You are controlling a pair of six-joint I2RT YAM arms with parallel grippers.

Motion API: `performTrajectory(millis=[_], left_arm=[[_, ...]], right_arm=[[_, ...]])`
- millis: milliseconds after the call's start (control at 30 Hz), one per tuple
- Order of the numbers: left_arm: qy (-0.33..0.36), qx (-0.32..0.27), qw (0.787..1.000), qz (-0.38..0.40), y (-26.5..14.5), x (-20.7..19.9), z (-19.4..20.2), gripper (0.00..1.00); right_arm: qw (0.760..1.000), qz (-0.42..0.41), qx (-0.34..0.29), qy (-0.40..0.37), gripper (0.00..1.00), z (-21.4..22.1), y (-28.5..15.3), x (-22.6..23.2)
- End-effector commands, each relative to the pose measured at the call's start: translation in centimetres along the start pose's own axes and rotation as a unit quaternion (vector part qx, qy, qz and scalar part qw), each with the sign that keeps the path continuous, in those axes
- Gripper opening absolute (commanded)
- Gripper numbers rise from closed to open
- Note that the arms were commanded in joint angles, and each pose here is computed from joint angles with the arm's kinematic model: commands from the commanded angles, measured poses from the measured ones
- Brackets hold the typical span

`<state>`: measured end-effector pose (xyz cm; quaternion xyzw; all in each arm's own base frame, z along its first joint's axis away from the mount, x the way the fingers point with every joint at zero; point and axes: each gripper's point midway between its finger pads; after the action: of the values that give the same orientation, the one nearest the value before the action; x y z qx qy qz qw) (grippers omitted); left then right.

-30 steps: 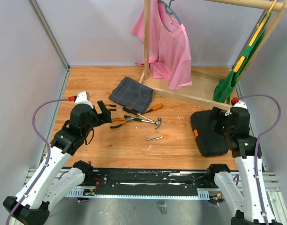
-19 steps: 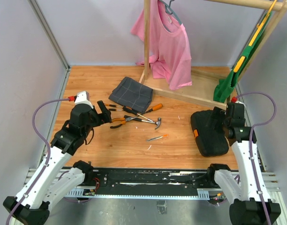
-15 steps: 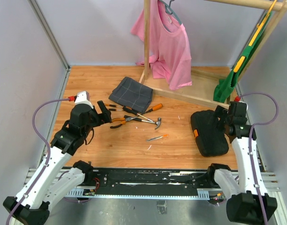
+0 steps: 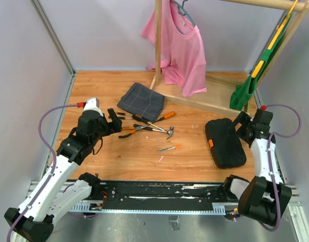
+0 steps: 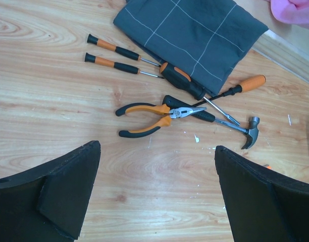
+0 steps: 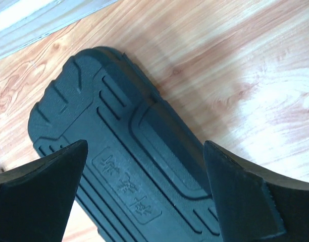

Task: Sort the tools into containers
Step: Move the storage box to the center of the board.

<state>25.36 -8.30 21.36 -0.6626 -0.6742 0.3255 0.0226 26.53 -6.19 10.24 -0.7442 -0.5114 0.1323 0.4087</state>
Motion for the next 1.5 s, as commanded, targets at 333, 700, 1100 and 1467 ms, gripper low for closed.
performTrajectory(millis=[333,700,1100,1467], left_arm=[[0.005,-0.006,1.0,0.016,0.2,-0.6,-0.5,0.99],[0.008,-0.002,1.0,0.016,0.4,-0.7,-0.3,0.99],[0.009,0.002,1.0,0.017,0.5,-0.7,-0.2,0.99],[0.009,0.004,1.0,0.017,0.5,-0.8,-0.1,0.99]], right_arm=[[0.996,-0.062,0.052,0.032,0.99,1.5,3.2,1.0],[0.989,-0.109,0.096,0.034,0.99,5.1,2.6,2.9],[0.986,-0.131,0.09,0.046,0.99,9.5,-0.7,6.8],[0.995,-0.082,0.045,-0.038,0.99,9.6,-4.1,6.0]])
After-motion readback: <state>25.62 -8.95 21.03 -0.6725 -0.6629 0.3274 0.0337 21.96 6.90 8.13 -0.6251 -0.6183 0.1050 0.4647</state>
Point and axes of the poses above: each gripper's point midway between its finger pads, its own y axis out along the fingers, its own x axis along the line the jaws close on, z = x × y, and after that the axes turned 6 degrees about -y, right-handed
